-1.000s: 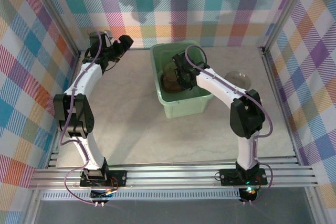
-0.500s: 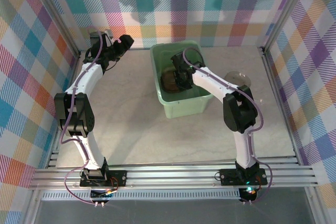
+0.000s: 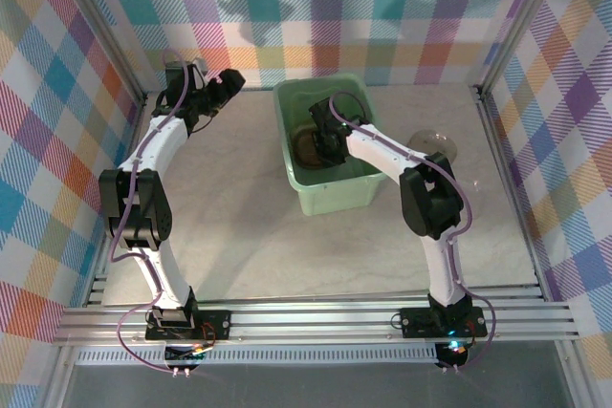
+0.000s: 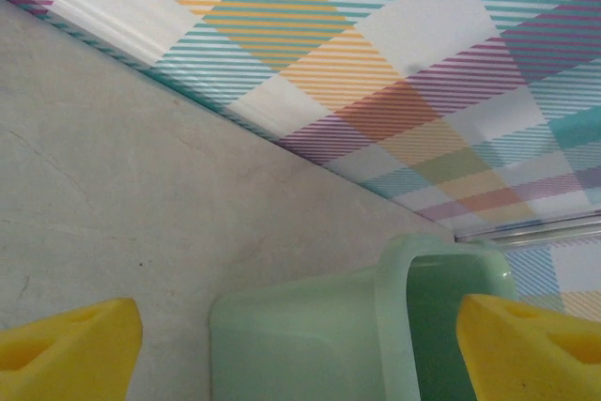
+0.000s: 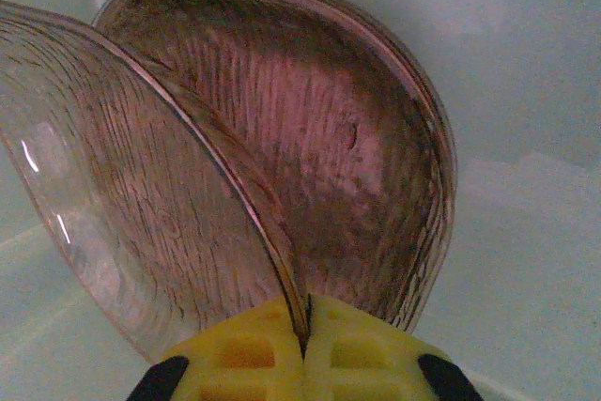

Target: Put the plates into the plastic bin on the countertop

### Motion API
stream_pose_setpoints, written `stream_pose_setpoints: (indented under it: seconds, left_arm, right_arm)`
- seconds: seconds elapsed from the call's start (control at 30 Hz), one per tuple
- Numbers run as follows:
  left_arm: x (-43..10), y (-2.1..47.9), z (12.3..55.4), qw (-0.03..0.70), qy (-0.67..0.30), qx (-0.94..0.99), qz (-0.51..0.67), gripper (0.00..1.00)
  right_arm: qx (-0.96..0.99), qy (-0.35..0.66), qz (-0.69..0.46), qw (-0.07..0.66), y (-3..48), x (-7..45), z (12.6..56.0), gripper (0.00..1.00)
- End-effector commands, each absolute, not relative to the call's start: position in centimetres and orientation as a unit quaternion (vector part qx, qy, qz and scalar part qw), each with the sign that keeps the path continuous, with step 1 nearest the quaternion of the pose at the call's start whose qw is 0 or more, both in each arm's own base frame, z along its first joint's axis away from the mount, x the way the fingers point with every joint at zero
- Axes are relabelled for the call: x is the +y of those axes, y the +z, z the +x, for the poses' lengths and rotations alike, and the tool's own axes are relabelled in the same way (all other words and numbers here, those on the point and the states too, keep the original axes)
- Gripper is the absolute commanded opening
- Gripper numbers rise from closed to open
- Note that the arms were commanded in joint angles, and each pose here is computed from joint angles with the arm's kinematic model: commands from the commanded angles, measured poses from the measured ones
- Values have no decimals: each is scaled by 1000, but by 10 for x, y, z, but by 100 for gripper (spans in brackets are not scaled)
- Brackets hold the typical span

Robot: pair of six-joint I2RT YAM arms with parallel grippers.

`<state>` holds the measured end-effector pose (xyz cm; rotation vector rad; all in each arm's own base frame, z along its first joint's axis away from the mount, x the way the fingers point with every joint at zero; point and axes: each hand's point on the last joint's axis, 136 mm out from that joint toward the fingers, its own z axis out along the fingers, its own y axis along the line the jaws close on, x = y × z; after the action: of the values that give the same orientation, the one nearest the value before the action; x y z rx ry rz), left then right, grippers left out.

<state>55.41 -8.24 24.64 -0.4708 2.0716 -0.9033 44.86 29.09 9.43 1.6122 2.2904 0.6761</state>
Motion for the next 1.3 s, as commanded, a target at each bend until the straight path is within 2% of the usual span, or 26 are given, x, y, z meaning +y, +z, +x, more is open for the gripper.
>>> stream_pose_setpoints:
  seconds: [0.0,0.3,0.6,0.8,1.03,1.27]
  left_arm:
    - [-77,268,544,421,-351,819,-173,87]
    - [-81,263,545,413,-352,822,-174,87]
    - [-83,257,549,408,-353,823,-176,87]
    - [-84,255,552,404,-352,825,-178,87]
    - [-87,253,556,402,-354,826,-178,87]
    - [-89,250,560,399,-350,828,-180,87]
  right_arm:
    - [788,222,565,108,71,290,445,0]
    - [787,189,578,102,67,275,427,0]
    - [787,186,577,114,63,272,435,2]
    - [788,167,582,112,61,262,425,4]
    - [787,163,584,115,64,257,423,28]
    - [789,170,575,136,86,247,425,44]
